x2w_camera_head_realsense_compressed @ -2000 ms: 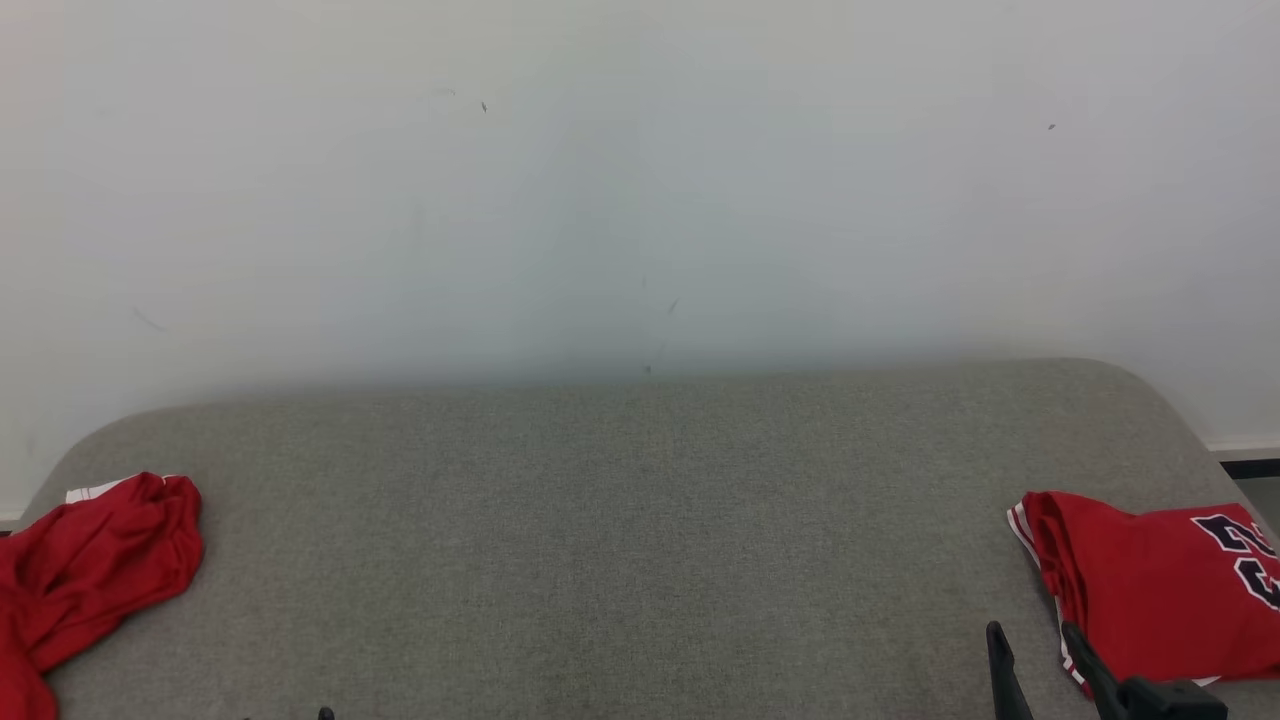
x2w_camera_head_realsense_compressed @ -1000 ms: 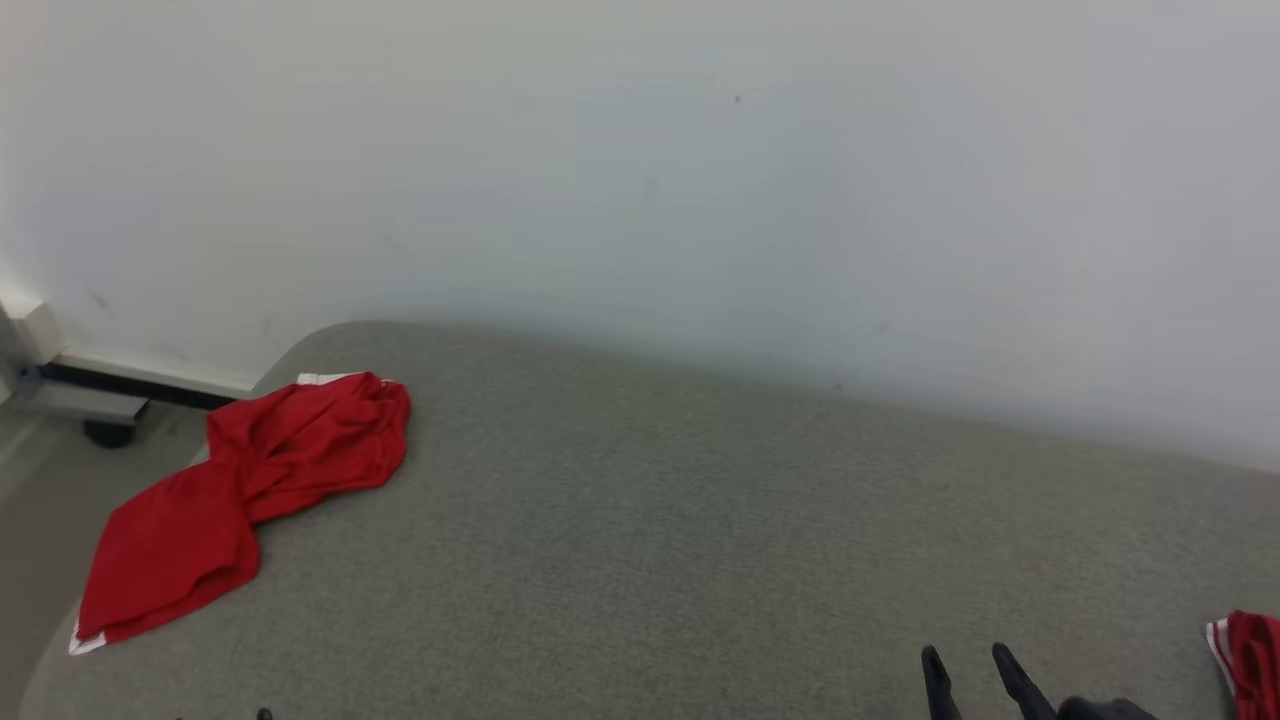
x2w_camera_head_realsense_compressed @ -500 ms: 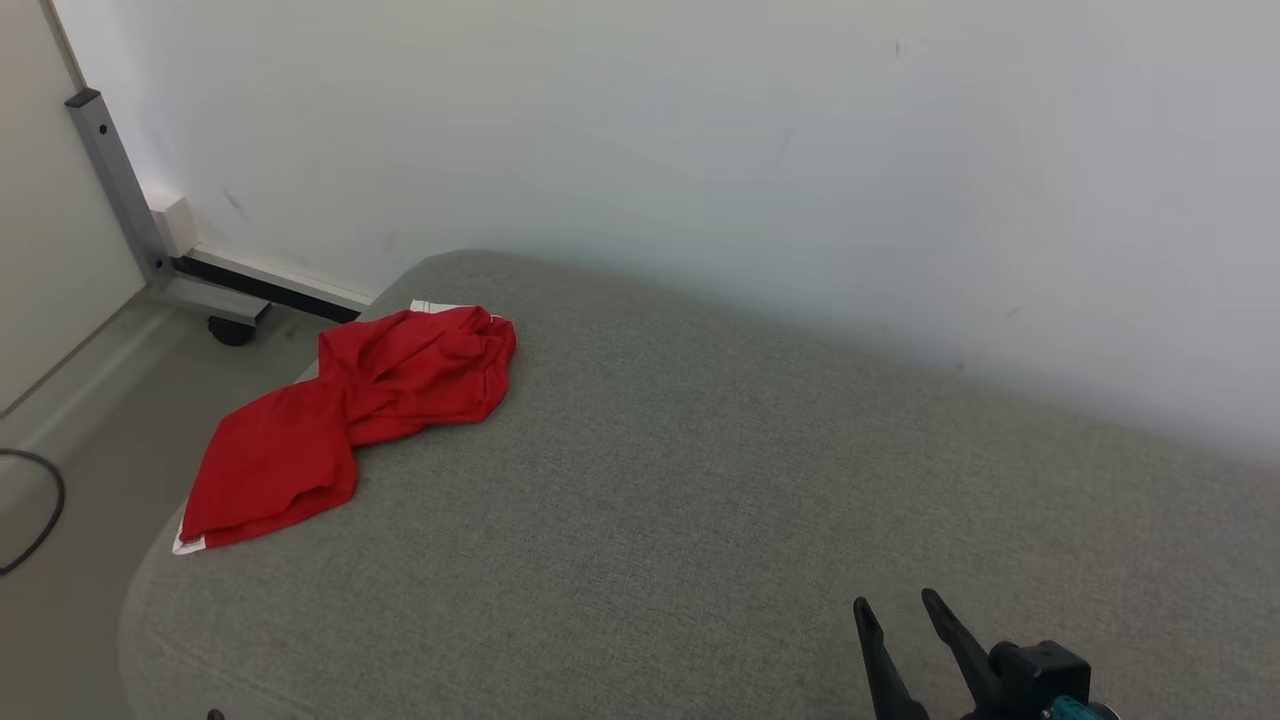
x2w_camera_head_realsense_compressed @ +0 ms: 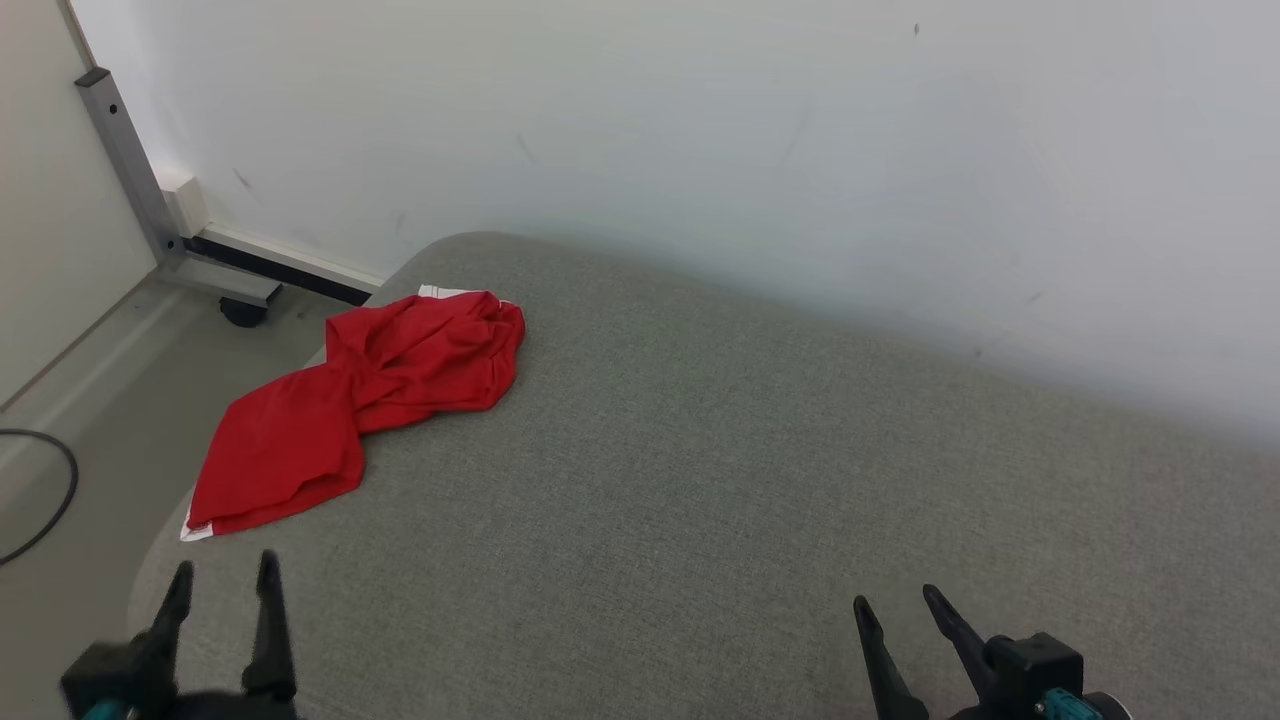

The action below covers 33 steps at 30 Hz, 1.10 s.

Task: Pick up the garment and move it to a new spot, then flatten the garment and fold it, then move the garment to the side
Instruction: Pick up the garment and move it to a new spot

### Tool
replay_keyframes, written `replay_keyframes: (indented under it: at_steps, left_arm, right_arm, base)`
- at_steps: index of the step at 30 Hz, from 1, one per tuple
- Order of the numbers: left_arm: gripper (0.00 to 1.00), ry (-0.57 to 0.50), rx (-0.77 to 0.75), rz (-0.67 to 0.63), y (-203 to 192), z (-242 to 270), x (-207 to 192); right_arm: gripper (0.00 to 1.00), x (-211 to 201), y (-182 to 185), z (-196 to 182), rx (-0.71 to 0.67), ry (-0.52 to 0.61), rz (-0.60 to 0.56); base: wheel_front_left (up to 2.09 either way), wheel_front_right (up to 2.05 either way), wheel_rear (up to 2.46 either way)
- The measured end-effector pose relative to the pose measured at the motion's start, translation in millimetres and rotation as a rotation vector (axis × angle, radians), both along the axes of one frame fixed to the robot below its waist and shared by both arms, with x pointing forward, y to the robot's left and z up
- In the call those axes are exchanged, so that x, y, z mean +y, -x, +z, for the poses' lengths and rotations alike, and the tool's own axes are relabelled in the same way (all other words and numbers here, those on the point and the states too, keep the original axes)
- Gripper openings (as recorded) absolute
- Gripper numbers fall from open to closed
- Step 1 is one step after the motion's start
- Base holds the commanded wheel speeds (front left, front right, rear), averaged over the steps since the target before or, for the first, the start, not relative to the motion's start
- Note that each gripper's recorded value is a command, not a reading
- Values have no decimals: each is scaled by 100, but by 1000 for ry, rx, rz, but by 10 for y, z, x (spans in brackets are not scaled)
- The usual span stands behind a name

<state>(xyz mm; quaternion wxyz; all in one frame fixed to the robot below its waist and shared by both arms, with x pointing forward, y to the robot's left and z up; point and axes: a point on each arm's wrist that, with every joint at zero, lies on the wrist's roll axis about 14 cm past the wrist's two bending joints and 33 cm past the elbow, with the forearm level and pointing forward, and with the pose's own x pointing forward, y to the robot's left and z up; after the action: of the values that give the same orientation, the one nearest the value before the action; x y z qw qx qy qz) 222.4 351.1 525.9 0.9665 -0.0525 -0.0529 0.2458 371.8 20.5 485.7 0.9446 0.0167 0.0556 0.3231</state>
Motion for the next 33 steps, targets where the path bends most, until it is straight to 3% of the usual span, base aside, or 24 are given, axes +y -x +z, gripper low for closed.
replay_keyframes:
  at_steps: [10, 19, 26, 33]
  left_arm:
    - [100, 65, 231, -100, -863, -26, 199]
    - [100, 158, 234, -64, -1543, -88, 209]
    - [100, 203, 259, -41, -2191, -323, 168]
    - [100, 264, 335, -50, -2592, -807, 9]
  right_arm:
    - [100, -94, 190, -34, 16, 102, 50]
    - [100, -369, 63, 106, 3, 199, 74]
    - [100, -759, -103, 26, 56, 234, 3]
    - [100, -1113, -129, -223, 154, 279, -77]
  base:
    - [0, 0, 0]
    - [0, 0, 0]
    - [0, 0, 0]
    - [0, 0, 0]
